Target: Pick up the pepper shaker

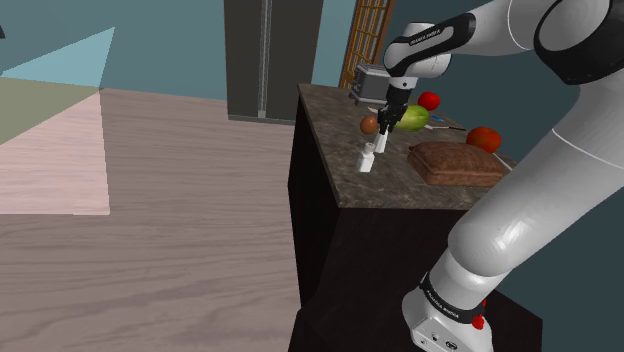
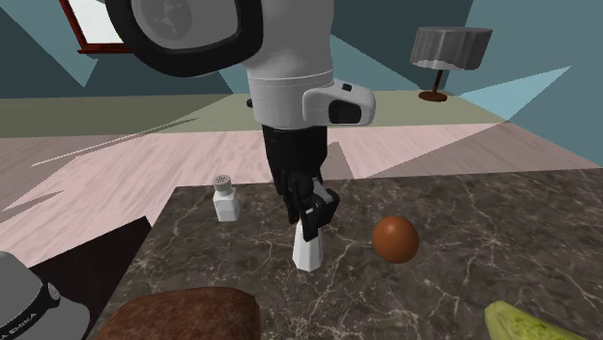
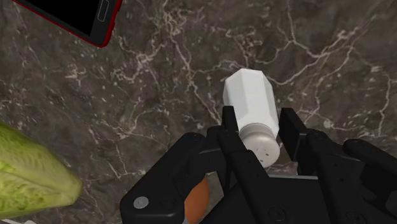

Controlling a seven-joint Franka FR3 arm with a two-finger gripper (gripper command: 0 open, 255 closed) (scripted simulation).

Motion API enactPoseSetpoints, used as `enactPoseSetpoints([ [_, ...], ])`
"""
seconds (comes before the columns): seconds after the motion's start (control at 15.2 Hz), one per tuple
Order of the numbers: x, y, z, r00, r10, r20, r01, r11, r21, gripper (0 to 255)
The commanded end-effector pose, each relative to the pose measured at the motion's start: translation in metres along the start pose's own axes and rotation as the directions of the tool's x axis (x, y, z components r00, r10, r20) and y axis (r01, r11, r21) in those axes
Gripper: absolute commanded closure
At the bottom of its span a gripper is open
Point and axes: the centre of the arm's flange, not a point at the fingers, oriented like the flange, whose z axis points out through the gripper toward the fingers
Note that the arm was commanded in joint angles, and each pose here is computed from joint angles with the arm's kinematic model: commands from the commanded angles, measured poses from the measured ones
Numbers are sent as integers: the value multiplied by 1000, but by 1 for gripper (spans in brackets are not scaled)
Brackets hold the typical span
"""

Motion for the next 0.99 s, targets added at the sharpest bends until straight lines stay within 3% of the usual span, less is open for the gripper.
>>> enactPoseSetpoints([
  [0.0,0,0,1,1000,0,1,0,1000,0,255],
  [0.13,0,0,1,1000,0,1,0,1000,0,255],
  [0.92,1,5,-62,1000,0,1,0,1000,0,255],
])
